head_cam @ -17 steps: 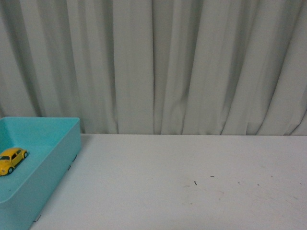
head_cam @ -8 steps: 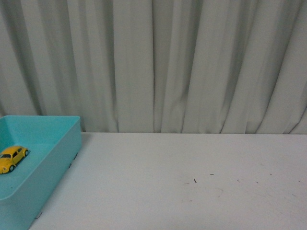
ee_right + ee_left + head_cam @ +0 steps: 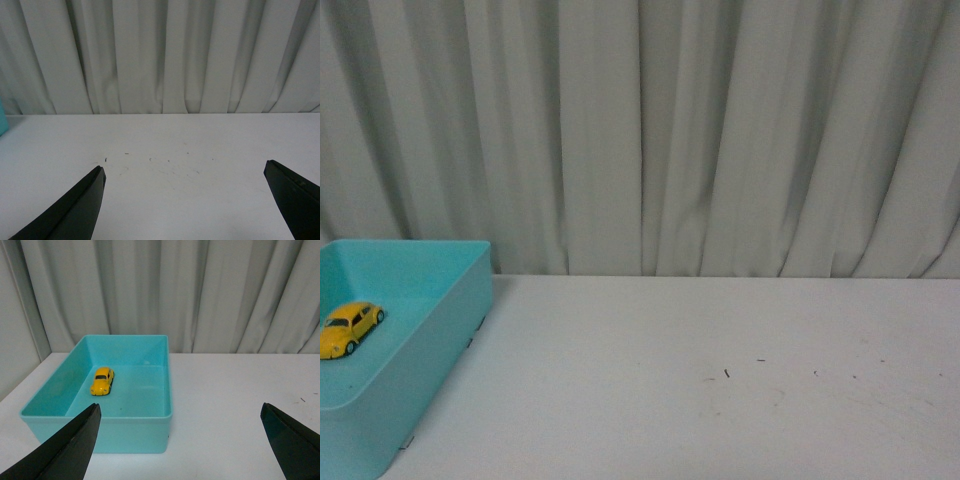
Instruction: Wind up and store yellow beetle toy
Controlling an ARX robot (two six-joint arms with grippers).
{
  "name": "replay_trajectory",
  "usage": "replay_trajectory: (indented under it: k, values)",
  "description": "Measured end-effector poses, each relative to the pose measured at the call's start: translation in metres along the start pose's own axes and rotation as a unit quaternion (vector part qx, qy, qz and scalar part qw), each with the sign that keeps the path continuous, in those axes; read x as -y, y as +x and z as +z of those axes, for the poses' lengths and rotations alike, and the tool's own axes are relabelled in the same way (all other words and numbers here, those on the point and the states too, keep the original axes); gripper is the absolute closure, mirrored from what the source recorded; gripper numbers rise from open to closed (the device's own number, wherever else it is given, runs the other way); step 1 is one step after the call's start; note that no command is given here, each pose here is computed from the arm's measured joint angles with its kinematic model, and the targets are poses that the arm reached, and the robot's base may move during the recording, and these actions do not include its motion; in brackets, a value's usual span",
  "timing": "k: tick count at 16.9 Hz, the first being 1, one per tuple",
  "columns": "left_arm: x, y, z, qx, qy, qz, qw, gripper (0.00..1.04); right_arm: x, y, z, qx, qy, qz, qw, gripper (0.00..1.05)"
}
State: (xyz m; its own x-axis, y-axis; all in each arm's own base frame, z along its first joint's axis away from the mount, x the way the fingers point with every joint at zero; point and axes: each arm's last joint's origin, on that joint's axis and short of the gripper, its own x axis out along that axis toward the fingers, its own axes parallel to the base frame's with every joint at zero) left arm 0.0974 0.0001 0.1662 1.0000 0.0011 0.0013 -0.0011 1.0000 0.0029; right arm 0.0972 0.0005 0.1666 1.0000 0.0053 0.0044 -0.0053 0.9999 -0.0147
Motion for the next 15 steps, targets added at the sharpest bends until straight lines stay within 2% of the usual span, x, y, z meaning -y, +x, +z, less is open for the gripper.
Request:
replay_trajectory:
  k: [15]
  values:
    - [0.0, 0.0, 0.0, 0.0, 0.0, 0.0, 1.0, 0.07, 0.0, 0.0, 0.0, 0.0, 0.0, 0.0, 1.0, 0.07]
